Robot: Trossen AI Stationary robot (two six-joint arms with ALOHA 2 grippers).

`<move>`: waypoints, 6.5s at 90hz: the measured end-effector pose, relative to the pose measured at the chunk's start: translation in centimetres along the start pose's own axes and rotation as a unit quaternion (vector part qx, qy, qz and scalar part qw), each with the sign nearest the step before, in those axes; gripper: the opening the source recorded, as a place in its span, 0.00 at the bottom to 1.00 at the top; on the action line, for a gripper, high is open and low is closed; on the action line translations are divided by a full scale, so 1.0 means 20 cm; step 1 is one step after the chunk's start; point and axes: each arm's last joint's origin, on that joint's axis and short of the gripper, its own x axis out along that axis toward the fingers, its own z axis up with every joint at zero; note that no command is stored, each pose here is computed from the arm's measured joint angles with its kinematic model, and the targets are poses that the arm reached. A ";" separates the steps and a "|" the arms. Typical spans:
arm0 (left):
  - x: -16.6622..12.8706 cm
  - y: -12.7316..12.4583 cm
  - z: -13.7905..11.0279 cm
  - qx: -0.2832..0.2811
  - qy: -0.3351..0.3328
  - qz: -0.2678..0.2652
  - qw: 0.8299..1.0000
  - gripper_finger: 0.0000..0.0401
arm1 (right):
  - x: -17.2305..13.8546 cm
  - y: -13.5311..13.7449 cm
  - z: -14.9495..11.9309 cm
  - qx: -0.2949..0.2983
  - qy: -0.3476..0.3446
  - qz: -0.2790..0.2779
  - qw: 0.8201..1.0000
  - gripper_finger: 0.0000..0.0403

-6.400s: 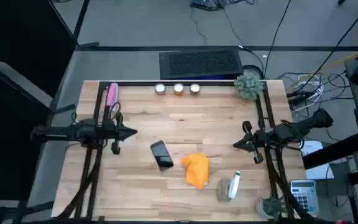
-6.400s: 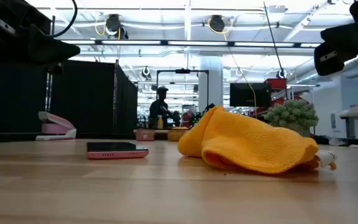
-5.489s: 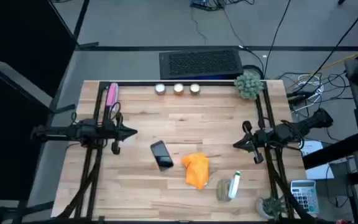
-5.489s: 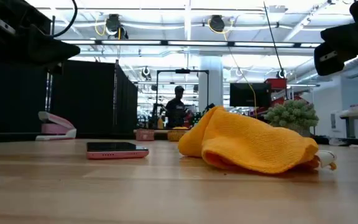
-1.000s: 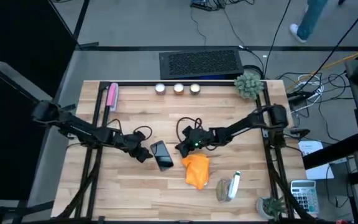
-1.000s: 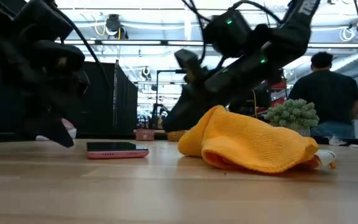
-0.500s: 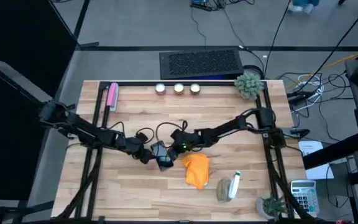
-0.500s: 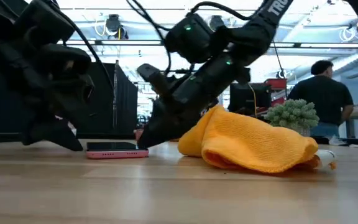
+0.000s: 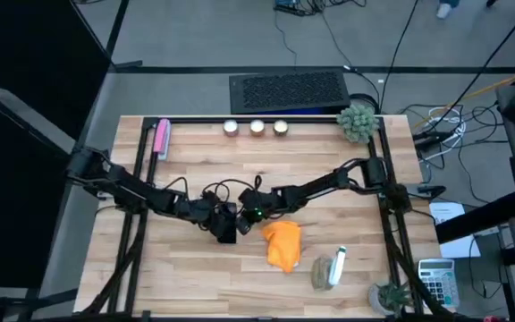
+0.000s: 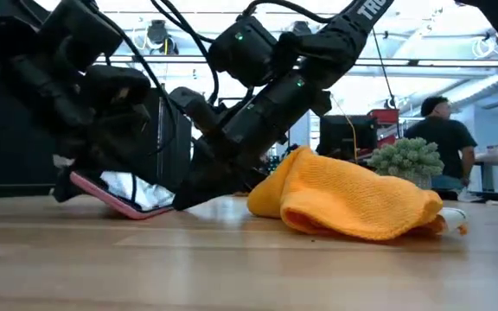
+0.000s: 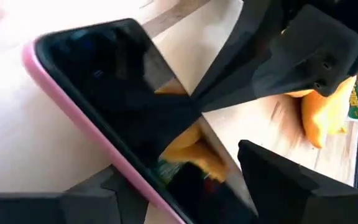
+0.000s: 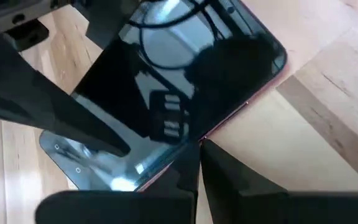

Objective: Apply microfiber cloth
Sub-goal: Spray the front side of the pink cellphone using the spray bottle

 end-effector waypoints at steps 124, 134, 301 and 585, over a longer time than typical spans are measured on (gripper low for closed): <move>-0.24 -0.41 0.22 0.223 -0.142 -0.140 0.954 0.02 | -1.78 0.40 -0.62 -0.061 0.184 -0.195 0.962 0.35; -0.24 -0.42 0.23 0.227 -0.145 -0.143 0.952 0.02 | -1.73 0.47 -0.80 -0.064 0.206 -0.194 0.957 0.38; 0.07 -0.75 0.21 0.228 -0.099 -0.225 0.942 0.03 | -0.71 0.49 -1.14 -0.172 0.011 -0.291 0.941 0.41; -0.36 -0.73 0.31 0.319 -0.106 -0.062 0.940 0.03 | -1.20 0.40 -1.11 -0.101 -0.130 0.022 0.986 0.91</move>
